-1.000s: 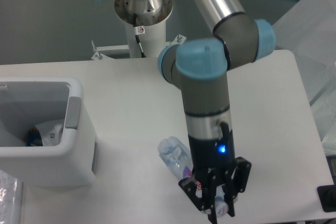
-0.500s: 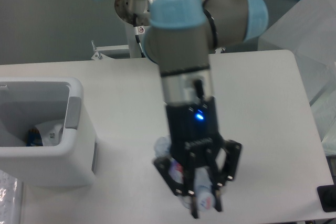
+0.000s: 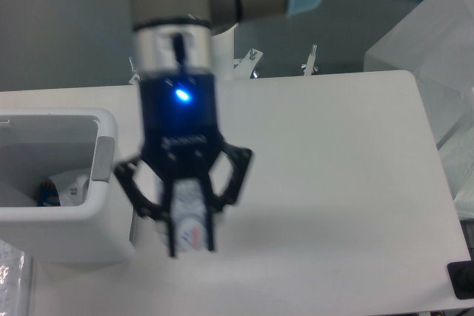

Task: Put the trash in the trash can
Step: 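Carry the bottle over the white bin and lower it inside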

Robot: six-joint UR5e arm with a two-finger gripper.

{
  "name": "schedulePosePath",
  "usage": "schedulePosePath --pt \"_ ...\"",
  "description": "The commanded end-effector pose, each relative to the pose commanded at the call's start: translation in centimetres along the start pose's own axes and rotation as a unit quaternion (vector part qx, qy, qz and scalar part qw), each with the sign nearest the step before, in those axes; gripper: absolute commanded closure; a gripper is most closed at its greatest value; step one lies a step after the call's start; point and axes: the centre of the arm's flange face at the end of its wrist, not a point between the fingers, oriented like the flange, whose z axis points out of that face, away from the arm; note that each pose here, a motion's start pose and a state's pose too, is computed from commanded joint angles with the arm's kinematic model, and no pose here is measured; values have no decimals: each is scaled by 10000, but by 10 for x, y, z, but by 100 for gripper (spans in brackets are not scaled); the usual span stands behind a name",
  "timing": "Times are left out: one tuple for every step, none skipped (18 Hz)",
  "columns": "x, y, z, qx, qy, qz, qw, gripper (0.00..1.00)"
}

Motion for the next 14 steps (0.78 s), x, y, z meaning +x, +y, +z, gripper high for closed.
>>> schedulePosePath --pt "12 -1 -9 40 72 -7 10000 67" --pt "21 1 -12 36 133 -12 9999 67" --pt "34 6 -14 3 216 -4 9998 67" --pt "47 9 -17 -8 303 6 9995 67" --pt "56 13 -17 -53 365 -14 9993 67" --pt "65 19 -16 -107 423 -41 9990 67" --pt "73 26 -14 -174 465 -72 9987 67" --pt "81 32 -12 -235 513 -110 9983 67" --pt "94 40 -12 -304 594 -99 9977 67" --pt "102 48 -11 -369 632 -78 9973 67" --pt "107 54 -10 -419 639 -64 9971 67" --pt "116 59 -11 -456 690 -33 9966 67" --pt "125 66 -10 -524 749 8 9958 67" --pt "129 74 -8 -589 761 35 9954 67"
